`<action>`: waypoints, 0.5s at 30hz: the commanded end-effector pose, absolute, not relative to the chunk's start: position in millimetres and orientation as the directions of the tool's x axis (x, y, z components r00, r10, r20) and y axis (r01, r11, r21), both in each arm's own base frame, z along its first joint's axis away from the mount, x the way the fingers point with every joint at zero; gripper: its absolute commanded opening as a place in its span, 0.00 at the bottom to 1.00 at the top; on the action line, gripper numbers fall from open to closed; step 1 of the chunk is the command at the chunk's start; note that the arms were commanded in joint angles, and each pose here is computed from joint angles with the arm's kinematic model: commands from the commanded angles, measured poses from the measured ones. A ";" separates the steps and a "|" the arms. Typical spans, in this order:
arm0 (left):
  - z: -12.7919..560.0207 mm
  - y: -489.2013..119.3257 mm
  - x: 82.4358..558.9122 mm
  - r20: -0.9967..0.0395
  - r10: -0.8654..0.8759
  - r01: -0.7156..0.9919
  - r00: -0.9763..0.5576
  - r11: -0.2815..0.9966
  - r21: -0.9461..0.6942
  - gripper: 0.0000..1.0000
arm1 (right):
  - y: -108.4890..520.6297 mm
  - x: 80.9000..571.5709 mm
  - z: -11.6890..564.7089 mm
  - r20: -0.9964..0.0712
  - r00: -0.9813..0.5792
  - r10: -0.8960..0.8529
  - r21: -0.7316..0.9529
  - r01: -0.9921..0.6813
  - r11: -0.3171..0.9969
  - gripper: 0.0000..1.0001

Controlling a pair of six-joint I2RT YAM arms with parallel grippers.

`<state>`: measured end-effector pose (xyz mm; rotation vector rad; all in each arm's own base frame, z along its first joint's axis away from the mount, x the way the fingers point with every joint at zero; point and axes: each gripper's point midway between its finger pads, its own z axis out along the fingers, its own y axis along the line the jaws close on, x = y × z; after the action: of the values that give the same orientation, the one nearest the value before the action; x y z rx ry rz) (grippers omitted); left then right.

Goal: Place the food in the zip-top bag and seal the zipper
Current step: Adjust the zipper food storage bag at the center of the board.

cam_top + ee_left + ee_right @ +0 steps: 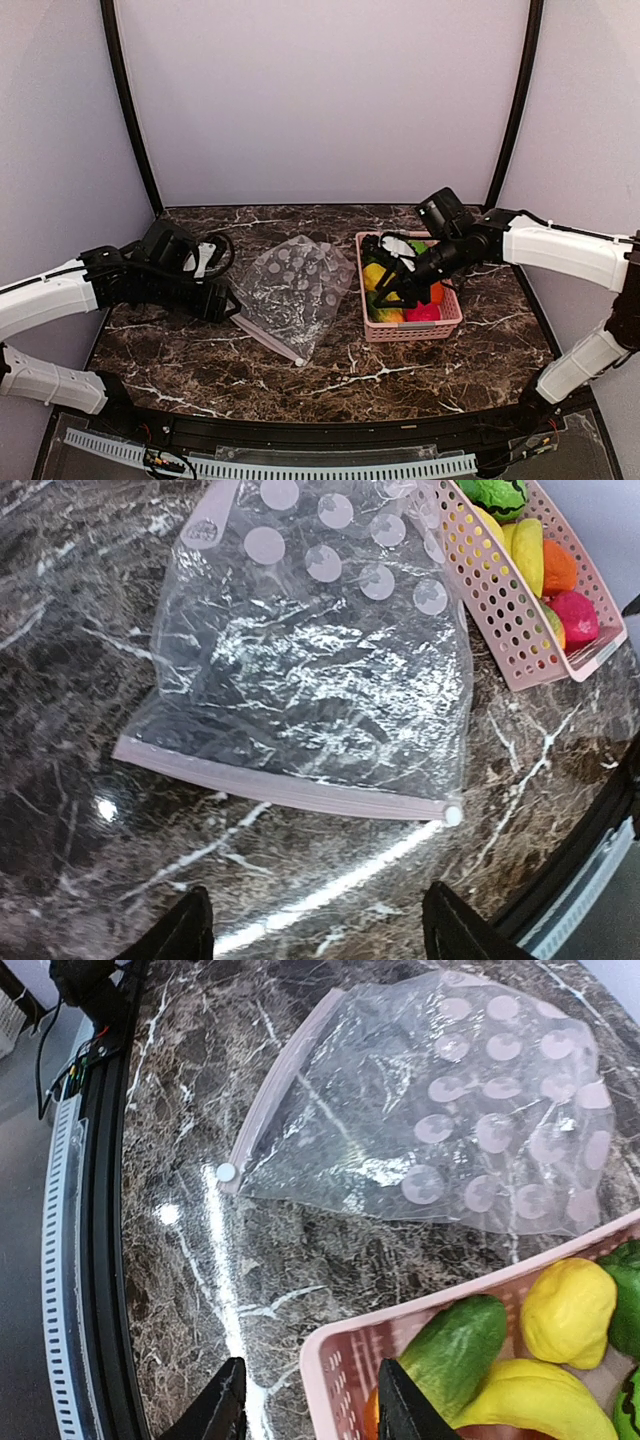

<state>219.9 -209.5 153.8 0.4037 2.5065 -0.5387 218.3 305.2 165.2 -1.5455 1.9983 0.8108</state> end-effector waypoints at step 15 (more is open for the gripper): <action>116.2 -224.5 230.4 -0.436 0.899 0.744 -0.040 0.317 0.588 0.48 | 215.7 285.1 183.3 -0.812 -0.394 -0.431 0.165 -0.863 0.478 0.42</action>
<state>234.1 -203.3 116.3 1.2522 2.0486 0.1272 264.2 234.7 167.3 -1.1984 2.0581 0.7734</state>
